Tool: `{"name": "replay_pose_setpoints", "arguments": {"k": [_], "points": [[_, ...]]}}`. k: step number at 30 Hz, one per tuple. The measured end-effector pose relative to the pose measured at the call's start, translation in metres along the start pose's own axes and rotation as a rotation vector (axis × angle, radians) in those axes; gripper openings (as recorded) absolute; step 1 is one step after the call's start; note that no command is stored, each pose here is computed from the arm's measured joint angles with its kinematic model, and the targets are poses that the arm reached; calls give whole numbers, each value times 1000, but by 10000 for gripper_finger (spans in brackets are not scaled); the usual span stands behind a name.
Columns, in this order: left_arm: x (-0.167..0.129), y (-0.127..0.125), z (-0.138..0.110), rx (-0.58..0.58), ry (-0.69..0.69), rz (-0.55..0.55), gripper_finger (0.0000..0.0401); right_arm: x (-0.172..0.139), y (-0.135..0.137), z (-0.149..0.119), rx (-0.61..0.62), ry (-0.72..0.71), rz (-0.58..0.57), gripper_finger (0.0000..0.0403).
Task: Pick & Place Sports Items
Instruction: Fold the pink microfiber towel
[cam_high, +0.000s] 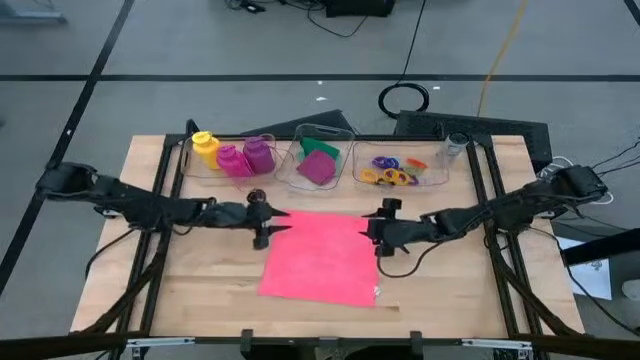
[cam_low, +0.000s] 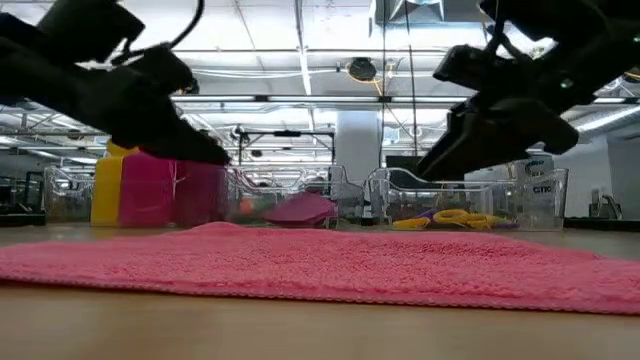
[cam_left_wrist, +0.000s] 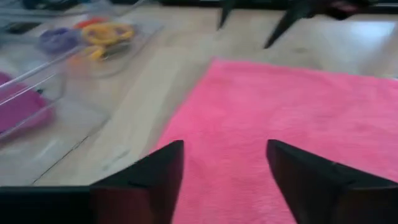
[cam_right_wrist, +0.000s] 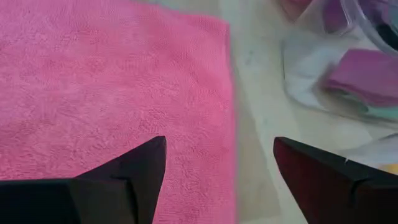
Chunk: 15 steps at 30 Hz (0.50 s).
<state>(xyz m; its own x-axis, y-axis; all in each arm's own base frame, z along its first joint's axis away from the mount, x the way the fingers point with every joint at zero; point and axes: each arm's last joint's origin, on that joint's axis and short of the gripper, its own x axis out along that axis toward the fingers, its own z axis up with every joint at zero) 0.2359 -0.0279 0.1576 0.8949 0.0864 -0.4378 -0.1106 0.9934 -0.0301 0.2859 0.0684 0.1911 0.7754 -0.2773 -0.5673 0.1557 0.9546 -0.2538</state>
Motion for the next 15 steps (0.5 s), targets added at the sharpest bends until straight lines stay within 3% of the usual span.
{"name": "replay_pose_setpoints", "arguments": {"k": [7, 15], "points": [[5, 14, -6, -41, 56, 55, 263, 5, -4, -22, 60, 9, -8, 222], [23, 22, -23, -28, 129, 92, 287, 10, -12, -44, 142, -66, 44, 222]]}}
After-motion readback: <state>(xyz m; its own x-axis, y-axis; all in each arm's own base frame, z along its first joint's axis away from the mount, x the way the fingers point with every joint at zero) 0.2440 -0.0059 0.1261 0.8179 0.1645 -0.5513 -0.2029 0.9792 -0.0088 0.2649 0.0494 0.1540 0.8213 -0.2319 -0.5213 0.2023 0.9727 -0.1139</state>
